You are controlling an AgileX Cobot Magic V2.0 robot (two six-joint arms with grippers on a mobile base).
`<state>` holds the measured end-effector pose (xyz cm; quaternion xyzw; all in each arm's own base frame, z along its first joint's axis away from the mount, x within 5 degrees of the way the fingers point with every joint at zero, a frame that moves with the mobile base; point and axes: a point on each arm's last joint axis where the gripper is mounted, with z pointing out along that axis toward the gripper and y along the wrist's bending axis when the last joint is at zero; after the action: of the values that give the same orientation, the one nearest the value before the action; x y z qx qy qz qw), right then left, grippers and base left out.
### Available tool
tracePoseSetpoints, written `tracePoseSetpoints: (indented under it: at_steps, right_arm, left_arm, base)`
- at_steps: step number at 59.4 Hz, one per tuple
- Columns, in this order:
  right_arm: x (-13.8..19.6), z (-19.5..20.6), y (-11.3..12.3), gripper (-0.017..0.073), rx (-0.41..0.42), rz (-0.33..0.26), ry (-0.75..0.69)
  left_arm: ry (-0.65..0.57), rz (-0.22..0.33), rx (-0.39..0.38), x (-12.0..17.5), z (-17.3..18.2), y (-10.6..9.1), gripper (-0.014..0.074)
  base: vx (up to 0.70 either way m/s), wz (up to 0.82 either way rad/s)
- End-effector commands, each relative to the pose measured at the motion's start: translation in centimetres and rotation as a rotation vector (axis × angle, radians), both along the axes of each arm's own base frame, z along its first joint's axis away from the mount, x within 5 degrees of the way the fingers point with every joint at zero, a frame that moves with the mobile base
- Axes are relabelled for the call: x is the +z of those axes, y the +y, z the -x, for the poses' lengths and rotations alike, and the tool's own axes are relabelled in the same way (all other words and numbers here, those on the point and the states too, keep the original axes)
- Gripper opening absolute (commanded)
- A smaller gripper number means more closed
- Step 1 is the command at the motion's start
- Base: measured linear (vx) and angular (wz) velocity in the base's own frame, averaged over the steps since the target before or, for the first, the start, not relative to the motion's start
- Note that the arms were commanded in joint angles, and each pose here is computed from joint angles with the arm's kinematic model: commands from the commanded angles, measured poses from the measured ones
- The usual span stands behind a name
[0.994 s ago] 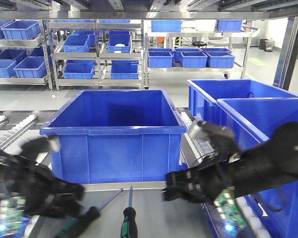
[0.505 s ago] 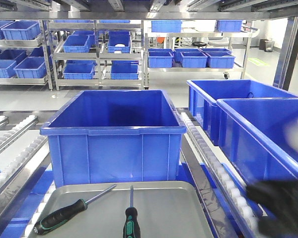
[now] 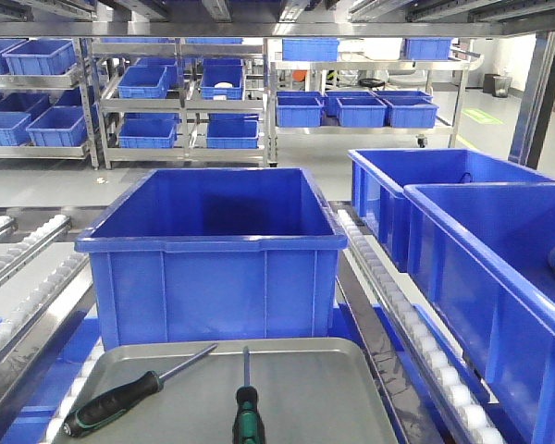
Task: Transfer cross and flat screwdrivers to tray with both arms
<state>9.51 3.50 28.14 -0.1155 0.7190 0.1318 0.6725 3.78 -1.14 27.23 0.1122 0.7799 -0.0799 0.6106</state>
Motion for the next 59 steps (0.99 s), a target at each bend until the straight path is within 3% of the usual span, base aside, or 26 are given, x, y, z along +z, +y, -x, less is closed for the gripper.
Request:
tracePoseSetpoints:
  at_steps: [1, 21, 27, 31, 33, 38, 39, 46, 59]
  right_arm:
    - [1.8, -0.1, -0.1, -0.0008, -0.019, -0.033, -0.111]
    - [1.8, -0.1, -0.1, -0.0008, -0.019, -0.033, -0.111]
    - [1.8, -0.1, -0.1, -0.0008, -0.019, -0.033, -0.111]
    - [1.8, -0.1, -0.1, -0.0008, -0.019, -0.033, -0.111]
    - [1.8, -0.1, -0.1, -0.0008, -0.019, -0.033, -0.111]
    - [1.8, -0.1, -0.1, -0.0008, -0.019, -0.033, -0.111]
    - [1.8, -0.1, -0.1, -0.0008, -0.019, -0.033, -0.111]
    - [1.7, -0.1, -0.1, -0.0008, -0.018, -0.032, -0.109]
    - [1.7, -0.1, -0.1, -0.0008, -0.018, -0.032, -0.108]
  left_arm:
    - [-0.072, 0.032, -0.004, 1.4, -0.4, -0.1, -0.0001]
    - [-0.070, 0.030, -0.003, 1.4, -0.4, -0.1, -0.0001]
    - [-0.142, -0.070, 0.025, 0.1, -1.0, 0.2, -0.0001]
    - [-0.237, -0.044, 0.052, -1.6, -1.3, 0.1, -0.0001]
    - [-0.323, 0.006, 0.091, -3.7, -1.5, 0.2, -0.0001]
    - [-0.391, 0.071, 0.148, -6.9, -1.7, 0.5, -0.0001]
    - [-0.393, 0.077, 0.157, -7.2, -1.8, 0.5, -0.0001]
    - [-0.330, -0.019, 0.189, -7.5, -1.8, 0.7, -0.0001]
    - [-0.274, -0.020, 0.191, -8.0, -1.9, 0.7, -0.0001]
  base:
    - [0.00, 0.00]
    - [0.00, 0.00]
    - [0.00, 0.00]
    - [0.00, 0.00]
    - [0.00, 0.00]
    - [0.00, 0.00]
    - [0.00, 0.00]
    - [0.00, 0.00]
    - [0.00, 0.00]
